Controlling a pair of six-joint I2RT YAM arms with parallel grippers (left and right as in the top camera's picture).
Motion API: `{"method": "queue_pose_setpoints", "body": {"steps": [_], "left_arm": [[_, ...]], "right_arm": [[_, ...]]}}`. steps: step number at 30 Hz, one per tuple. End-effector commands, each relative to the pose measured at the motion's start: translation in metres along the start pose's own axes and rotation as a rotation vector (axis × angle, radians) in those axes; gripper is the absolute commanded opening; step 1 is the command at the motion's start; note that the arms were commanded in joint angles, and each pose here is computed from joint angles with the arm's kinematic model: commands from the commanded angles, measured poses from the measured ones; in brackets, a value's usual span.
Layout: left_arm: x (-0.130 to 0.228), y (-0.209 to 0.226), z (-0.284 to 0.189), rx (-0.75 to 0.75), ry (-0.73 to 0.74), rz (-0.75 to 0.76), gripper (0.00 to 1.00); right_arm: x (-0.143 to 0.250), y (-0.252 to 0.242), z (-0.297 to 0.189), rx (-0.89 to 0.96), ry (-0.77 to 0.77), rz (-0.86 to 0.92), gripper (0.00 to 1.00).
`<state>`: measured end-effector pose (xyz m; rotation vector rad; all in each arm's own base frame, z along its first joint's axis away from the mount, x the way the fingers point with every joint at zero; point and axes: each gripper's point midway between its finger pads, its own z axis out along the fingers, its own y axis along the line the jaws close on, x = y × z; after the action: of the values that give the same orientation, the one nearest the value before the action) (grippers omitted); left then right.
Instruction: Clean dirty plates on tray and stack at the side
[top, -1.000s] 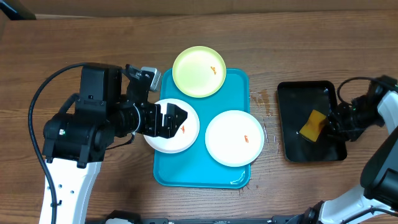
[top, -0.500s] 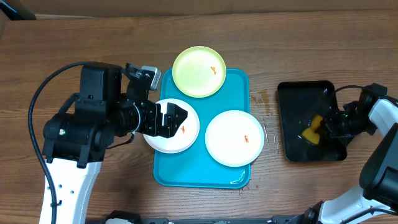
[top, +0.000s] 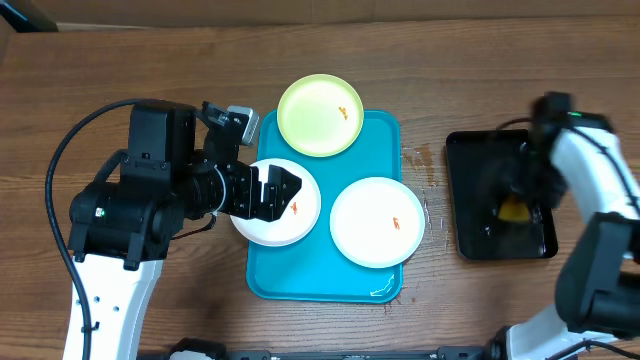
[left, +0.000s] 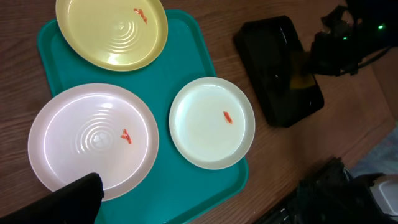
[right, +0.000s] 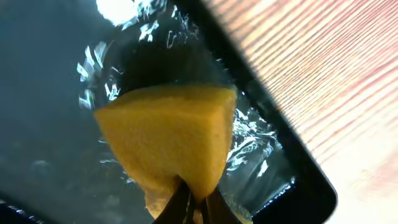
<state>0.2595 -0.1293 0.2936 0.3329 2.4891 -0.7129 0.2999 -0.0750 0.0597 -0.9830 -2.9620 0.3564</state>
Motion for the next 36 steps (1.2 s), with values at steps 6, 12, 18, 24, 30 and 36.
{"method": "queue_pose_setpoints", "body": {"steps": [6,12,18,24,30,36], "left_arm": [[-0.005,-0.007,-0.007,0.01,-0.023,0.041,1.0],[-0.005,-0.007,-0.007,0.011,-0.023,0.041,1.0],[-0.005,-0.007,-0.007,0.011,-0.025,0.042,1.0],[-0.006,-0.007,-0.007,0.011,-0.027,0.043,1.0],[-0.006,-0.007,-0.007,0.011,-0.027,0.043,1.0],[-0.006,-0.007,-0.007,0.01,-0.027,0.043,1.0]], "right_arm": [[-0.004,0.029,-0.01,0.308,-0.271,-0.122,0.04],[0.006,0.047,0.014,0.352,-0.247,-0.183,0.04],[0.014,0.048,0.01,0.364,-0.227,-0.215,0.17],[0.024,0.056,0.01,0.329,-0.193,-0.231,0.2],[0.021,0.06,0.0,0.306,-0.199,-0.251,0.19],[0.037,0.084,0.002,0.153,-0.105,-0.285,0.2]]}}
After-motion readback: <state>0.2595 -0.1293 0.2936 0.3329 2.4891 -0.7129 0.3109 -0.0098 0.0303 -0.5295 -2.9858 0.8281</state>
